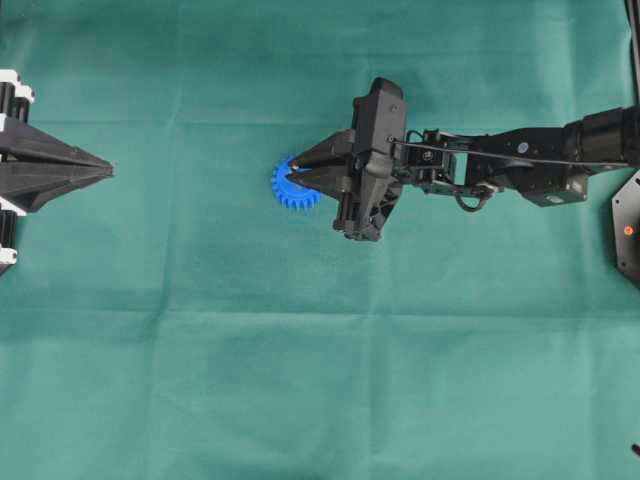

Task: Insert the shaft placed at a random location into the center hole of the small gear at another random location.
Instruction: 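Align the shaft over the gear's center hole and press it down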

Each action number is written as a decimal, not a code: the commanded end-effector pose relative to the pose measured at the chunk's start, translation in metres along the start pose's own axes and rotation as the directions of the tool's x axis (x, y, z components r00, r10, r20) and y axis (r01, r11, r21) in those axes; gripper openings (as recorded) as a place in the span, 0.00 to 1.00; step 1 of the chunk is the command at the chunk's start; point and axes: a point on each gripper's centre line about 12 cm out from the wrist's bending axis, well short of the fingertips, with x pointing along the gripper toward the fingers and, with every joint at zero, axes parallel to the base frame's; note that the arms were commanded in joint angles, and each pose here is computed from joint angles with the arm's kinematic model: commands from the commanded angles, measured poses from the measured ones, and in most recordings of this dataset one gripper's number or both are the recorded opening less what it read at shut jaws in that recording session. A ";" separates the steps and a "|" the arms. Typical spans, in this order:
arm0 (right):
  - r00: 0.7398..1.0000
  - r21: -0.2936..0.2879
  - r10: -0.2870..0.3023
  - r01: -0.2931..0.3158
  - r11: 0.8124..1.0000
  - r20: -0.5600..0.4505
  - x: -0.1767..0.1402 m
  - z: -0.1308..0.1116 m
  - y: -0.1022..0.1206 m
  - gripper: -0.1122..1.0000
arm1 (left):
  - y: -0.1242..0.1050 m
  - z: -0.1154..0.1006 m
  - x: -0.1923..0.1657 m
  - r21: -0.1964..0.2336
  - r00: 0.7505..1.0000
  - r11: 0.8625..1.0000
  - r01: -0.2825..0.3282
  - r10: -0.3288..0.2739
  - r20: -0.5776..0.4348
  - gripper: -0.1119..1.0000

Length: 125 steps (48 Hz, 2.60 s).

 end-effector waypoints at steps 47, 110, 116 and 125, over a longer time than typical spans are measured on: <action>0.999 -0.015 -0.012 0.013 1.000 0.053 0.003 0.016 -0.005 0.22 | 0.000 0.008 0.003 0.012 1.000 1.000 0.002 -0.002 0.018 0.10; 1.000 0.001 -0.024 0.024 1.000 -0.007 0.016 -0.013 -0.008 0.22 | 0.000 0.008 0.003 0.012 1.000 1.000 0.000 -0.001 0.018 0.10; 1.000 0.001 -0.024 0.024 1.000 -0.008 0.016 -0.014 -0.008 0.22 | 0.000 0.008 0.003 0.012 1.000 1.000 0.000 -0.001 0.017 0.10; 1.000 0.002 -0.024 0.024 1.000 -0.010 0.016 -0.014 -0.008 0.22 | 0.000 0.008 0.003 0.011 1.000 1.000 0.000 -0.001 0.018 0.10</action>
